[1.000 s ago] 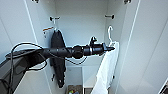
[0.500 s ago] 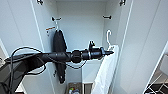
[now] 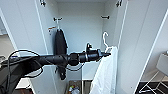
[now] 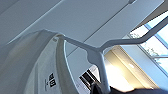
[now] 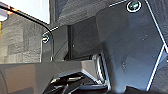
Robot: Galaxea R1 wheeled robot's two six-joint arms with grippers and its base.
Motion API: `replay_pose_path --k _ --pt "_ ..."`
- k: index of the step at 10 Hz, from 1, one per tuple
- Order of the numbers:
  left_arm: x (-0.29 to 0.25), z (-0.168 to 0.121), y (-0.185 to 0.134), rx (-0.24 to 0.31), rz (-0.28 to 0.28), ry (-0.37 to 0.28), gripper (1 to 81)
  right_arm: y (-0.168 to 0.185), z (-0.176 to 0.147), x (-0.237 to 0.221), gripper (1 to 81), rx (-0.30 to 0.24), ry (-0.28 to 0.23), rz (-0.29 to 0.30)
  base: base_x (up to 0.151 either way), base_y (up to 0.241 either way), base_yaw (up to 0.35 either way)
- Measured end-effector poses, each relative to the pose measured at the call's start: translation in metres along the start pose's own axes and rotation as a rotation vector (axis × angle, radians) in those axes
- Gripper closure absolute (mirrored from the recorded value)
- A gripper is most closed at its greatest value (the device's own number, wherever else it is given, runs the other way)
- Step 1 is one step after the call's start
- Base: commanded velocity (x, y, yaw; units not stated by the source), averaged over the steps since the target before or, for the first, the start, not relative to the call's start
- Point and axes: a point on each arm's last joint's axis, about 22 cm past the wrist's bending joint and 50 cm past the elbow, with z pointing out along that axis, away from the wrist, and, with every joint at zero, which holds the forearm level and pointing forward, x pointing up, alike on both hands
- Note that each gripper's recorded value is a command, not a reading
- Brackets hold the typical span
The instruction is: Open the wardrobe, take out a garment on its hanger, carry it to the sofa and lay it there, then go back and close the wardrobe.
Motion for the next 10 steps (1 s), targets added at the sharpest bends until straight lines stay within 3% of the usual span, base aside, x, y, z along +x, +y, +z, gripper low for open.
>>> replay_pose_path --k 6,10 --pt "-0.006 -0.006 -0.01 0.008 -0.005 0.006 81.1 0.0 0.0 0.001 1.0 -0.001 0.001 -0.001 -0.125 0.0 0.0" --pt "-0.015 -0.008 -0.013 0.009 -0.016 0.004 81.1 0.001 -0.001 -0.006 1.0 -0.002 -0.005 0.001 -0.016 0.0 0.0"
